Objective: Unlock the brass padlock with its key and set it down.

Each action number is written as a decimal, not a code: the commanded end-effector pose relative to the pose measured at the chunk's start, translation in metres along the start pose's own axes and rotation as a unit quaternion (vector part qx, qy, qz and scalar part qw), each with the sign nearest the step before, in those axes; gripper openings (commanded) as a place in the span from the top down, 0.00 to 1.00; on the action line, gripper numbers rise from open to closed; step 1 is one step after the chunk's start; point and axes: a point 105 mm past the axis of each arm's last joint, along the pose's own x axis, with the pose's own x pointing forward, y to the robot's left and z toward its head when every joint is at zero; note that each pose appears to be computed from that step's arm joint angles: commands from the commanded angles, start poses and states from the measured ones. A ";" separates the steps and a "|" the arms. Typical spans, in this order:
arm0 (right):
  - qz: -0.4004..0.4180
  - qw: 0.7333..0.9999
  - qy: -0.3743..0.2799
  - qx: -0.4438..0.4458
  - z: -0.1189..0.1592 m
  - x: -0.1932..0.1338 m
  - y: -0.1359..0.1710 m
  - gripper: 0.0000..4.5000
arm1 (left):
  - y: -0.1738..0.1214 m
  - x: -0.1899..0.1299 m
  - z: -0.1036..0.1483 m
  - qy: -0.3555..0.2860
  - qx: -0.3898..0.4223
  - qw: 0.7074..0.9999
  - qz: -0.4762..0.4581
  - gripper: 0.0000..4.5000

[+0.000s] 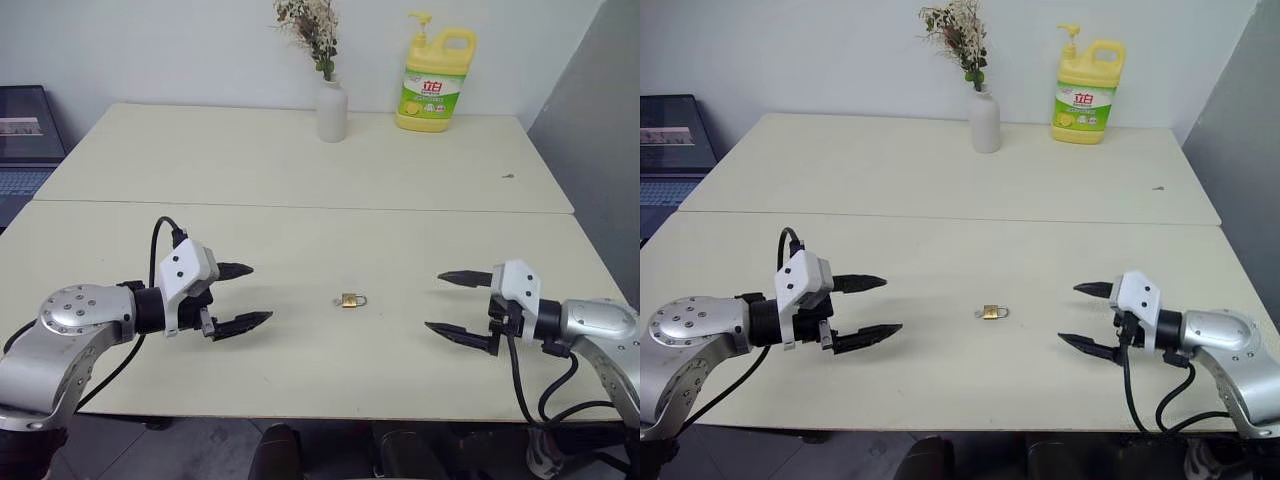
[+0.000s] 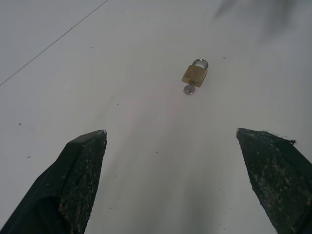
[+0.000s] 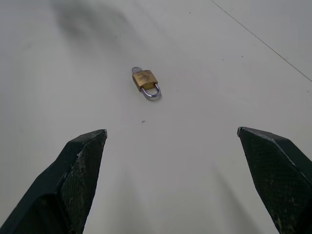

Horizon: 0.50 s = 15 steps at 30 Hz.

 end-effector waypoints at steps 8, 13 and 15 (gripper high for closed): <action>0.003 1.000 -0.014 -0.017 0.008 0.000 0.002 0.00 | -0.009 0.003 0.009 -0.018 0.029 0.999 -0.012 0.01; 0.009 1.000 -0.012 -0.019 0.012 0.004 0.004 0.00 | -0.006 0.004 0.005 -0.021 0.012 0.999 -0.022 0.01; 0.016 1.000 -0.011 -0.019 0.014 0.007 0.007 0.00 | -0.002 0.003 0.005 -0.029 0.007 0.999 -0.016 0.01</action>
